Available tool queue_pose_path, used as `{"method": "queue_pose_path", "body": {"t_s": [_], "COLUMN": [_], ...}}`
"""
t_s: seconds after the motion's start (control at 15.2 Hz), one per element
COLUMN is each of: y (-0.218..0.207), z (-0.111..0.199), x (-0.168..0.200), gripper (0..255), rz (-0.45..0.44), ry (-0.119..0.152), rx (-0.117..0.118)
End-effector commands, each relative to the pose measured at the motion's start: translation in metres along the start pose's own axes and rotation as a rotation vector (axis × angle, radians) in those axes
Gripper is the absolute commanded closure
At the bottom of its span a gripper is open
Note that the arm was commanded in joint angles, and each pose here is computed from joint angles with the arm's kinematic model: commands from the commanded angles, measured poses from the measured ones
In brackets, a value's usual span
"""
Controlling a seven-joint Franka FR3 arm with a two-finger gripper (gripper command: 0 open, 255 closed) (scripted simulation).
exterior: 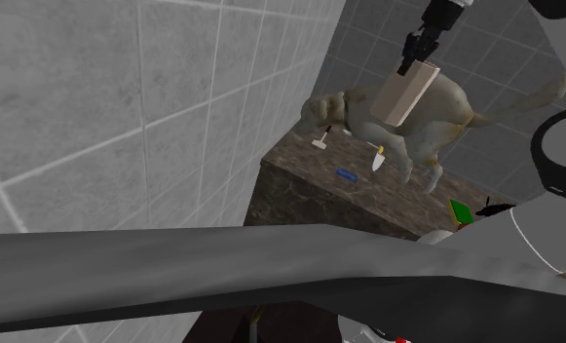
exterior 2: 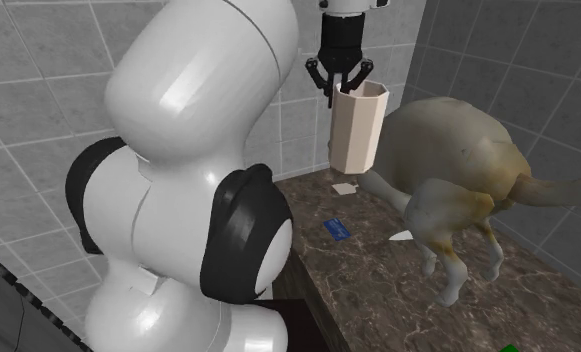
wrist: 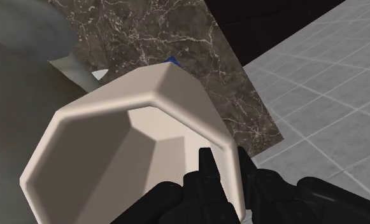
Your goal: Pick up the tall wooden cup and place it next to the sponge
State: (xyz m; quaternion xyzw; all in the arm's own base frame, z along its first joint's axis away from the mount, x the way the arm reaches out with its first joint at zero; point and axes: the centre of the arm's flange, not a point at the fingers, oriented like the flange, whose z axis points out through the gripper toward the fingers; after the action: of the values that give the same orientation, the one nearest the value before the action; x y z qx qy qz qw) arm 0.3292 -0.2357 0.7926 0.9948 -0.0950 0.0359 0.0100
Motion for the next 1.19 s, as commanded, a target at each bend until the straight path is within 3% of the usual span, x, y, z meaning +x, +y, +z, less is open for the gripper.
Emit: {"method": "queue_pose_path", "body": {"t_s": [0.0,1.12], "y": [0.012,0.126], "z": [-0.002,-0.016], "x": [-0.024,-0.217], "gripper": [255,255], "rz": [-0.001,-0.001], "ry": [0.001,0.001], "rx": [0.000,0.000]}}
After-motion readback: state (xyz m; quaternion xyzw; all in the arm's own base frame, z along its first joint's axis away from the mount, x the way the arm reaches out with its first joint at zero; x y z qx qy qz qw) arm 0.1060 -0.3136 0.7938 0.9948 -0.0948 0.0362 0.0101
